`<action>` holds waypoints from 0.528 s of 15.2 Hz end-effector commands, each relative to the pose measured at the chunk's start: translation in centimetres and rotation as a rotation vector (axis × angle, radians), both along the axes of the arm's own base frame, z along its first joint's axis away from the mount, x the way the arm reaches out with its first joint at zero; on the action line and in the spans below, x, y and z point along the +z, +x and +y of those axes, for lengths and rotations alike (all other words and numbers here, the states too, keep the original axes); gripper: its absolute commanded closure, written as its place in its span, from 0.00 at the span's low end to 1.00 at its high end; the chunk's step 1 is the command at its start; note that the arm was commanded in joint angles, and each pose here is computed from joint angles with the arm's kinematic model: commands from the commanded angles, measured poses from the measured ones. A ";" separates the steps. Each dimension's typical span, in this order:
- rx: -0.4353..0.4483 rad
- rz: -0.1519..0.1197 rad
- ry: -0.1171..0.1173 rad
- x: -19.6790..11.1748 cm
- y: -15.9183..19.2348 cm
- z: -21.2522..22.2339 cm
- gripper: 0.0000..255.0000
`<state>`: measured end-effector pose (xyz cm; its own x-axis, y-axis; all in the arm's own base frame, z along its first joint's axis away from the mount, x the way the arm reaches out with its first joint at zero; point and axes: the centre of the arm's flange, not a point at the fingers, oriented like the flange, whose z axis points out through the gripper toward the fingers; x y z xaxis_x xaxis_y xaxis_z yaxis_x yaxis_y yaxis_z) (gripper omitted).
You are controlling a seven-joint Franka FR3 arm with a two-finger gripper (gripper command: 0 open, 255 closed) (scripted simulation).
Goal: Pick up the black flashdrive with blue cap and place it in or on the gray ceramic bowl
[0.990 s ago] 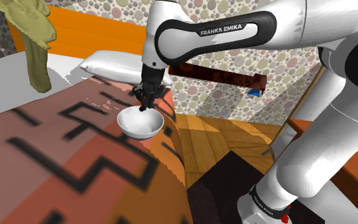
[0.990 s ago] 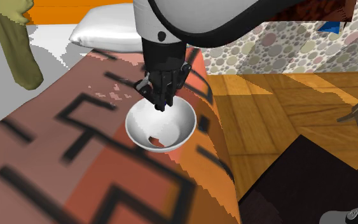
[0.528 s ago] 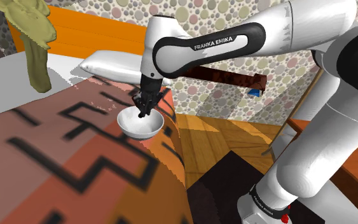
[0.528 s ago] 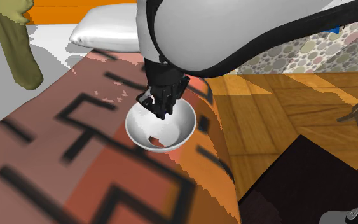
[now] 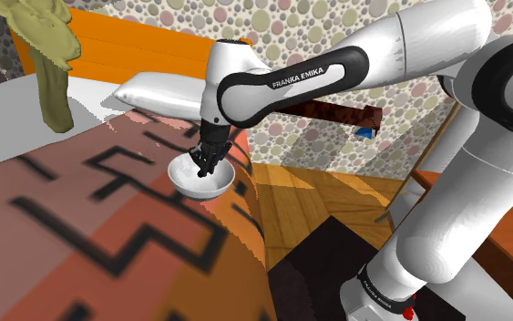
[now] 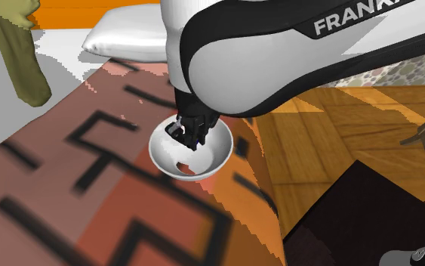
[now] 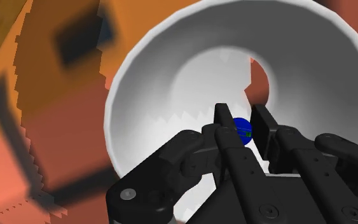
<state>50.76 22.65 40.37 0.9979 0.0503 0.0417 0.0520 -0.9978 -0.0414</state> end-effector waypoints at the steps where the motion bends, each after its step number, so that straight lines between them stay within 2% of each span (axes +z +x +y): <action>1: 0.000 0.000 0.000 -0.1 0.0 0.0 1.00; 5: 0.000 0.000 0.000 -0.1 0.0 0.0 1.00; 6: 0.000 0.000 0.000 -0.1 0.0 0.0 0.00; 8: 0.000 0.000 0.000 -0.1 0.0 0.0 0.00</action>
